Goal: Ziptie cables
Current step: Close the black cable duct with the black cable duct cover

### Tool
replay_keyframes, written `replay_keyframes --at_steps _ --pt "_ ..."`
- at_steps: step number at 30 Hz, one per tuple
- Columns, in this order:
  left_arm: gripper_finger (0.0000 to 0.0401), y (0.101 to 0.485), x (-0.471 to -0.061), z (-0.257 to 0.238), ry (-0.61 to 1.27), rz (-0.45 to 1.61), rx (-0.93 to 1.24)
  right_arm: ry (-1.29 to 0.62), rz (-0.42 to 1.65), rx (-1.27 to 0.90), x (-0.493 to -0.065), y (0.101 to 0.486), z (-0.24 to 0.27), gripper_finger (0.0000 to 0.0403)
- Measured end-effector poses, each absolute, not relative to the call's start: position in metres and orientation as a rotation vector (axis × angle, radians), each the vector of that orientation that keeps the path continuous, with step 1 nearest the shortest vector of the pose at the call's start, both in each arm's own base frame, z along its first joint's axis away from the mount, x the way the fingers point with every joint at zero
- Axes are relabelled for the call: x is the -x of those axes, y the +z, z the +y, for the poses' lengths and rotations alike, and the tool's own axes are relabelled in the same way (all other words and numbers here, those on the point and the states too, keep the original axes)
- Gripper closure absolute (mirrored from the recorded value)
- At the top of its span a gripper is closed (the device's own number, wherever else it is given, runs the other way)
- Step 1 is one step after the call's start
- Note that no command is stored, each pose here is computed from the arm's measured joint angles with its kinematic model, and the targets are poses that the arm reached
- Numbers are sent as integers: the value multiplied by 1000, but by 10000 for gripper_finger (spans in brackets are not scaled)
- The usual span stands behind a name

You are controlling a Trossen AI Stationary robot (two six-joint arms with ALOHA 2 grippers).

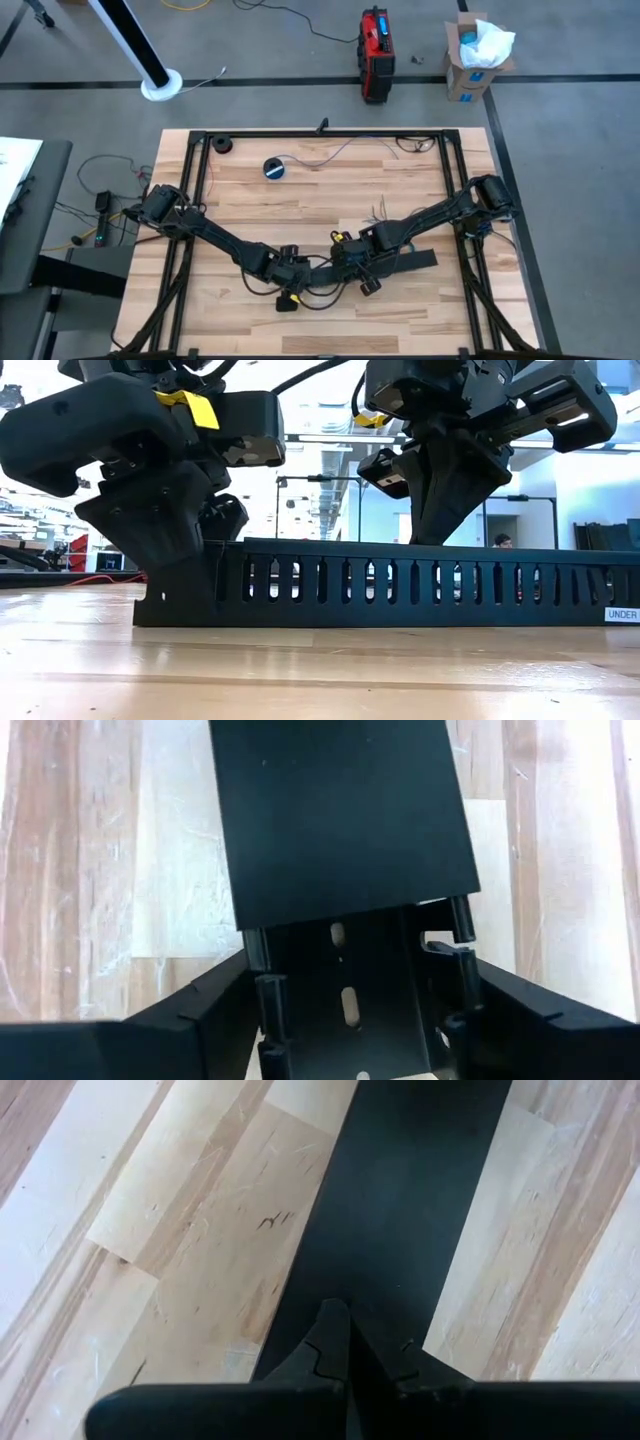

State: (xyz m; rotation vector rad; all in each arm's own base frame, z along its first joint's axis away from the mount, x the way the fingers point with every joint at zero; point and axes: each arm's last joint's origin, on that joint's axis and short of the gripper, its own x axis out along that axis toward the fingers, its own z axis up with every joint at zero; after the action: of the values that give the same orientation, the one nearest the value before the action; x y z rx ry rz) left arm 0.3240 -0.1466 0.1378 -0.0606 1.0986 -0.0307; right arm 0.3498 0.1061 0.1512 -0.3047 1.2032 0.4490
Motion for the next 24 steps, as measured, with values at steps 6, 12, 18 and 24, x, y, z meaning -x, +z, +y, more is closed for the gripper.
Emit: replay_keyframes --at_steps 6,12,18,24 --pt "155 138 -324 -146 -6 1088 51 444 1206 298 -350 151 106 403" --pt "157 138 -325 -144 22 1074 28 440 1206 290 -350 151 106 403" --pt "158 137 -327 -139 41 1069 11 467 1176 297 -355 155 108 403" --pt "158 137 -328 -136 58 1062 4 464 1119 296 -364 158 102 403"
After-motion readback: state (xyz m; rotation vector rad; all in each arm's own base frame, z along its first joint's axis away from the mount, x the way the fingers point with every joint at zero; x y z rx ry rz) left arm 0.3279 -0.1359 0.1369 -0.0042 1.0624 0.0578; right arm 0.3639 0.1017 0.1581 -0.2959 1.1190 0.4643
